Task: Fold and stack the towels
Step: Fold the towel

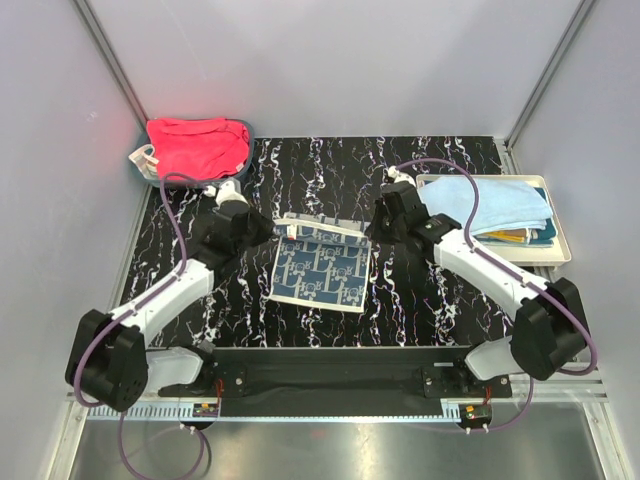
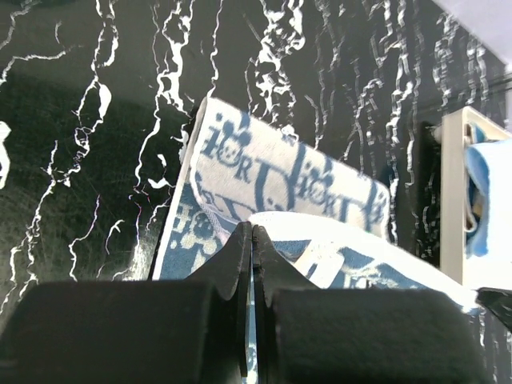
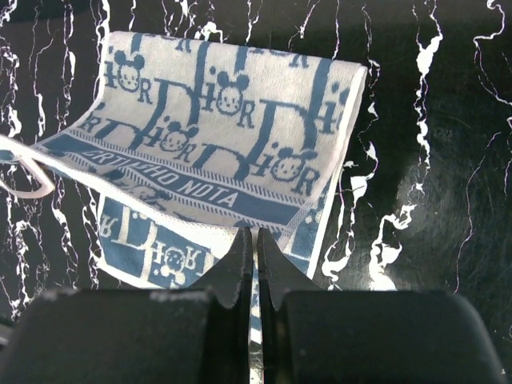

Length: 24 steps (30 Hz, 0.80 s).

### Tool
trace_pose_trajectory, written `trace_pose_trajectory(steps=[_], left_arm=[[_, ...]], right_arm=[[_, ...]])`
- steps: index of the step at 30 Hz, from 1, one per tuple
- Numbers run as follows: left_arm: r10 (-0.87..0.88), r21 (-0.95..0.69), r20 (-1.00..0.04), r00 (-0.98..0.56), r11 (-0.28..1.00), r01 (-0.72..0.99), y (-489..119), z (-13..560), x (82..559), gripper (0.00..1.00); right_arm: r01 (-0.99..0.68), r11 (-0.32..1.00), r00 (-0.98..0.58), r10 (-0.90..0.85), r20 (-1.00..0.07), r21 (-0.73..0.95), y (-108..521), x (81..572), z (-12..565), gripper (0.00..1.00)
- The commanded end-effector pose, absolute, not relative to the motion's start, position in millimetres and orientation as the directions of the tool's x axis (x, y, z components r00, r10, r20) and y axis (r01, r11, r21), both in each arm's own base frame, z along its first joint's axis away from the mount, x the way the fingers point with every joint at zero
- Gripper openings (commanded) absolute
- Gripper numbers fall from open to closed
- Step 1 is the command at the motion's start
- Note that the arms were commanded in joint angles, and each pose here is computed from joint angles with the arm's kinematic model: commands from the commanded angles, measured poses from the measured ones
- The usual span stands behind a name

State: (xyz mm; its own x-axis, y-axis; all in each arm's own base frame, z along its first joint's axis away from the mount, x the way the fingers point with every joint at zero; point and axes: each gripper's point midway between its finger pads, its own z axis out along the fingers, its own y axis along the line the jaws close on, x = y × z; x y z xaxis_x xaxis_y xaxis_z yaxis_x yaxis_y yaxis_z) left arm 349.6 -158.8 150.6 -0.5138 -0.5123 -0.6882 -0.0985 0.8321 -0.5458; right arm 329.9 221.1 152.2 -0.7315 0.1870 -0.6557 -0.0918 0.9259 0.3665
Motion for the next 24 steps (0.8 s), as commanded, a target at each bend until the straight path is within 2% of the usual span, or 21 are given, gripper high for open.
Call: trace_pose_trajectory(steps=[1,12,24], left_arm=[[-0.521,-0.543,-0.715,-0.466,0.834,-0.097,-149.8,159.8,345.2,0.0],[-0.51,-0.535,-0.7,-0.499,0.838,-0.106,-145.1,138.8,327.4,0.0],[-0.511,-0.536,-0.707,-0.489,0.838,-0.101,-141.0,146.8,320.1,0.0]], right_arm=[[-0.088,0.919,-0.697,0.218,-0.683,0.383,219.3,325.4,167.9,0.0],[-0.083,0.913,-0.722,0.221,-0.656,0.399,220.0,309.4,151.3,0.0],[-0.099,0.909,-0.726,0.213,-0.654,0.406,224.4,297.4,153.0,0.0]])
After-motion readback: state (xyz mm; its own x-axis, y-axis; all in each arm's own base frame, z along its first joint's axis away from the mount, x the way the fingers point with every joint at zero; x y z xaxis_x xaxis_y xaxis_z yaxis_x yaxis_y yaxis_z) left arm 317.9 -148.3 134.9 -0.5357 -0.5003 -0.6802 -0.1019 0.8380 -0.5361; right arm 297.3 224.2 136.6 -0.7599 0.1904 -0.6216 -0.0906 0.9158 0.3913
